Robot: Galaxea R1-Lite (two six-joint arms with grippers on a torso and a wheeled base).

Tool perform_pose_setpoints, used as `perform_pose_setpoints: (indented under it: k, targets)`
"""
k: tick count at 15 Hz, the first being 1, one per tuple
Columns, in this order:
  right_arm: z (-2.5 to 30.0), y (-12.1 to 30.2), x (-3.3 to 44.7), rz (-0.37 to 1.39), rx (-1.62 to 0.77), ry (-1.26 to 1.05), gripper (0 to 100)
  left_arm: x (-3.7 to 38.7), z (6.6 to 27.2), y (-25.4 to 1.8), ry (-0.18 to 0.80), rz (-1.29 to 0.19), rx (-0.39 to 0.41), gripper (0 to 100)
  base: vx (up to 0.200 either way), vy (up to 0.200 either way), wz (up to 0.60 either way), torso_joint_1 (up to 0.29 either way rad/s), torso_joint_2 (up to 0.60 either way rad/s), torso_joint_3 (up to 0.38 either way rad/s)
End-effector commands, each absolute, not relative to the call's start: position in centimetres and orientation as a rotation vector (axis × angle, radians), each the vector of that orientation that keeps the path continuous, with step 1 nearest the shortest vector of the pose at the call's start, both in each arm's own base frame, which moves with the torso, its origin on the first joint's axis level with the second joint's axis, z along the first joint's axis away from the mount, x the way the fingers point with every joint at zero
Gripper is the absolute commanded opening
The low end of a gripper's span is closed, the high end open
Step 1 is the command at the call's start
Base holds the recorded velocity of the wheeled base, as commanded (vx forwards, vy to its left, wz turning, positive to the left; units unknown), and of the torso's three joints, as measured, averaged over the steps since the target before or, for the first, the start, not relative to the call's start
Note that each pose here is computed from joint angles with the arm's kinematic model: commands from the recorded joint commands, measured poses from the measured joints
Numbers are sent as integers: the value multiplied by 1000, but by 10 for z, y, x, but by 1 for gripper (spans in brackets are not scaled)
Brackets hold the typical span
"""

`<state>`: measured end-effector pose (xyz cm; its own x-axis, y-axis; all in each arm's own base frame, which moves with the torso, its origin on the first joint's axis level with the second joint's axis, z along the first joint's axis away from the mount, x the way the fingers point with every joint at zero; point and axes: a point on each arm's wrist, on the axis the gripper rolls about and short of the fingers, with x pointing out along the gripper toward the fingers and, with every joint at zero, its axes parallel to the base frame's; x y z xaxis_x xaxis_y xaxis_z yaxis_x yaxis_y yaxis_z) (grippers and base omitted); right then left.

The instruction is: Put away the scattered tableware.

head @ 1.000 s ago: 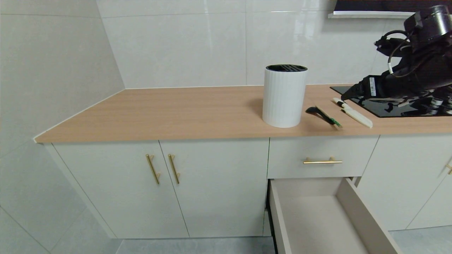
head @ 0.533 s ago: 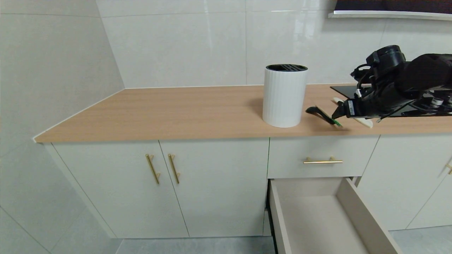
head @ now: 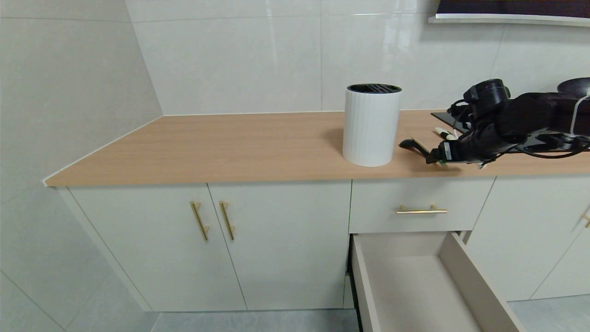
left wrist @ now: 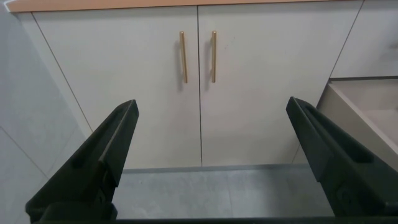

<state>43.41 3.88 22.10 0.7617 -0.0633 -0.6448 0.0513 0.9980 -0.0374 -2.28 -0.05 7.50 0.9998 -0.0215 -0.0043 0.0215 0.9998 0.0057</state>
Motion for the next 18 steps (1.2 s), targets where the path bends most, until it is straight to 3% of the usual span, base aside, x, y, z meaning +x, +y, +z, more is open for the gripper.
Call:
perform_pose_setpoints:
  k: [1, 17, 18]
  targets:
    - [215, 39, 438, -62, -19, 710, 100, -23, 75, 0, 5, -21, 6, 100, 0, 0, 0, 0, 0, 0]
    - [203, 42, 446, -59, -23, 714, 100, -23, 75, 0, 5, -21, 6, 100, 0, 0, 0, 0, 0, 0]
    - [203, 42, 446, -59, -23, 714, 0, -23, 75, 0, 5, -21, 6, 100, 0, 0, 0, 0, 0, 0]
